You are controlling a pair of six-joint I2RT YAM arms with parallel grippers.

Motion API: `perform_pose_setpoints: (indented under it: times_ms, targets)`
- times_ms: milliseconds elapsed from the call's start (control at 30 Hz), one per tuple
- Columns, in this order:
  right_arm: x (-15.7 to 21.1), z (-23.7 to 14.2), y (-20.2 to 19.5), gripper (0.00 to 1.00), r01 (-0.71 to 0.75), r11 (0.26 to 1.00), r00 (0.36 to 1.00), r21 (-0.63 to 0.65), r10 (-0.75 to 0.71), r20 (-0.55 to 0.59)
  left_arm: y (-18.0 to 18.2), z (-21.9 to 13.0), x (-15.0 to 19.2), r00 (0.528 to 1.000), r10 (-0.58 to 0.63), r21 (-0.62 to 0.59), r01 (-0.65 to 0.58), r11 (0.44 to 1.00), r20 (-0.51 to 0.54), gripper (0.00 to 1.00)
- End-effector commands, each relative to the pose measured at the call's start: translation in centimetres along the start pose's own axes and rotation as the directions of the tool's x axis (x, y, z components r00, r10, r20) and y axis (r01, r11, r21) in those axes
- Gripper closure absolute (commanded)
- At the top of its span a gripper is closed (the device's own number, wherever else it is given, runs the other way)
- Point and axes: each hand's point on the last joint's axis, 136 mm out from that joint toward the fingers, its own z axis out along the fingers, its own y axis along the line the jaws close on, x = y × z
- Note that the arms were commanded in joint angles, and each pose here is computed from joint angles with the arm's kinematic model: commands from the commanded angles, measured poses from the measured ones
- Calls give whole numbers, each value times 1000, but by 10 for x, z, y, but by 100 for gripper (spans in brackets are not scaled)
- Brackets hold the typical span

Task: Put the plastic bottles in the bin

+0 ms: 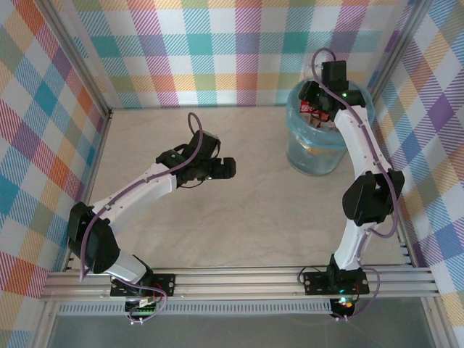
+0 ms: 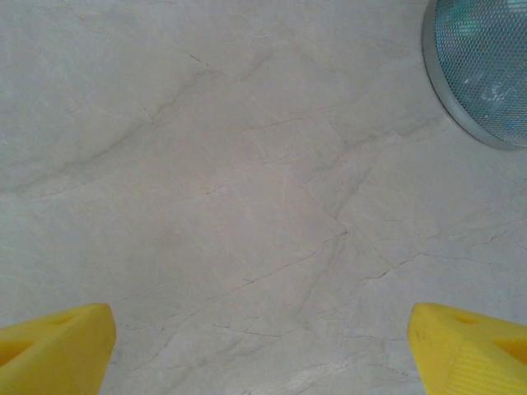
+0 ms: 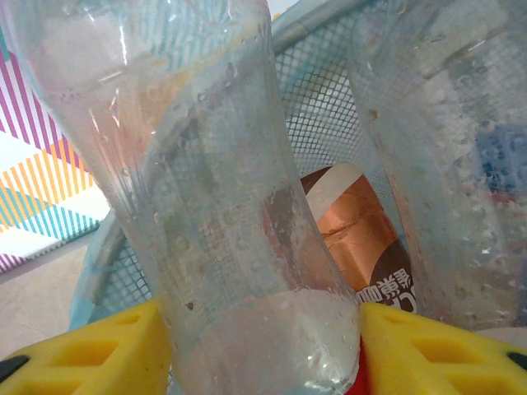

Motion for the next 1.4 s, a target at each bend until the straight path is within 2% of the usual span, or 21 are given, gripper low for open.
perform_pose_setpoints:
  times_ms: [0, 133, 300, 467, 633, 967, 1167, 1367]
  targets:
    - [0, -8, -3, 45, -7, 1000, 1000, 25, 7, 3, 7, -10, -1, 1000, -5, -15, 5, 1000, 13, 8]
    - [0, -15, -2, 48, -40, 999, 999, -4, 40, 26, 7, -10, -1, 1000, -7, -14, 7, 1000, 16, 8]
    - [-7, -36, -7, 52, -107, 994, 986, -29, 109, 125, 7, -10, 0, 1000, -9, -10, 9, 1000, 13, 9]
    - [-18, -58, -9, 52, -157, 985, 962, -65, 168, 215, 6, -8, 0, 1000, -10, -8, 10, 1000, 14, 8]
    - [-21, -66, -14, 52, -201, 978, 946, -62, 210, 245, 4, -8, -2, 1000, -13, 1, 13, 1000, 18, 9]
    - [17, -34, -46, 49, -309, 950, 942, 39, 300, 154, 2, -5, -1, 1000, -12, 8, 12, 1000, 9, 9]
    - [27, -18, -47, 41, -326, 943, 942, 67, 319, 101, 4, -6, 0, 1000, -9, 1, 9, 1000, 8, 8]
    - [10, -34, -35, 22, -337, 941, 936, 21, 333, 115, 5, -8, 0, 1000, -12, 0, 12, 1000, 15, 9]
